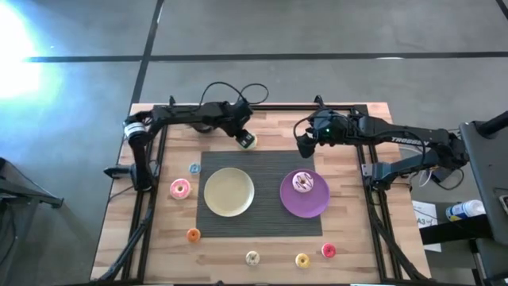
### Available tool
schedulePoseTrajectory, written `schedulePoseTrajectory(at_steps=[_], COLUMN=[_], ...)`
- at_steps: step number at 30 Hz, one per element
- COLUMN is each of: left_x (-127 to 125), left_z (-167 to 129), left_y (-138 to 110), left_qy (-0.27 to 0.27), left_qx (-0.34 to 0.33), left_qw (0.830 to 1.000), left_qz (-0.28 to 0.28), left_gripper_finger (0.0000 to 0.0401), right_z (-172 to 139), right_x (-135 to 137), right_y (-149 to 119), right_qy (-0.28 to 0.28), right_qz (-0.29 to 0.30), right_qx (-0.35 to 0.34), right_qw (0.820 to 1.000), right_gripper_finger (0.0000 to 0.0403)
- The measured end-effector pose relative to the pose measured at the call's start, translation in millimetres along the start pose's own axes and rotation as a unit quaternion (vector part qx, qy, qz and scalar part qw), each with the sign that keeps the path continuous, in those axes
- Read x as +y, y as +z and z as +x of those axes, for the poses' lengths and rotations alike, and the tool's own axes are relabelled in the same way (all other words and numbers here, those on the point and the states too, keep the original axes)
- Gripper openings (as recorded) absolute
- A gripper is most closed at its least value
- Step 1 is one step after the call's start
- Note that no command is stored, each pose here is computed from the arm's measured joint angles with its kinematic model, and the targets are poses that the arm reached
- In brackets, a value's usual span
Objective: Pick & Place donuts
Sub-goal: Put the big green donut on the purple plate
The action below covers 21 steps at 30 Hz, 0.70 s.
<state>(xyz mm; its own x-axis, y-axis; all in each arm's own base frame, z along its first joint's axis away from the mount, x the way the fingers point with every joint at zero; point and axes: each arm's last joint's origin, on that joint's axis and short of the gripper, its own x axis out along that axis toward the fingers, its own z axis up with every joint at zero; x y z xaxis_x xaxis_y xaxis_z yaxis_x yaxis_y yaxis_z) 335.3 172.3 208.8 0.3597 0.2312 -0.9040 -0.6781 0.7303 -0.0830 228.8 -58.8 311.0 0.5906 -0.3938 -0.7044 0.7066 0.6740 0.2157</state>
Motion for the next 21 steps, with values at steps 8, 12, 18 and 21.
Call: schedulePoseTrajectory(at_steps=[8, 12, 18, 21], left_x=[-6, -7, -11, -7], left_z=[-29, -37, -28, -14], left_y=[3, 6, 8, 6], left_qy=[0.043, 0.033, -0.017, -0.008], left_qx=[-0.033, -0.054, -0.045, -0.019], left_qw=[0.998, 0.998, 0.998, 0.999], left_qz=[0.012, -0.011, -0.038, -0.05], left_gripper_finger=[0.0141, 0.0159, 0.0211, 0.0218], right_z=[-2, -4, -7, -9], right_x=[-1, -1, -1, -3], right_y=[0, 0, 0, 0], right_qy=[0.003, 0.012, 0.036, 0.035], right_qz=[-0.047, -0.066, -0.092, -0.091], right_qx=[0.0, 0.002, 0.007, 0.006], right_qw=[0.999, 0.998, 0.995, 0.995], right_gripper_finger=[0.0242, 0.0242, 0.0242, 0.0242])
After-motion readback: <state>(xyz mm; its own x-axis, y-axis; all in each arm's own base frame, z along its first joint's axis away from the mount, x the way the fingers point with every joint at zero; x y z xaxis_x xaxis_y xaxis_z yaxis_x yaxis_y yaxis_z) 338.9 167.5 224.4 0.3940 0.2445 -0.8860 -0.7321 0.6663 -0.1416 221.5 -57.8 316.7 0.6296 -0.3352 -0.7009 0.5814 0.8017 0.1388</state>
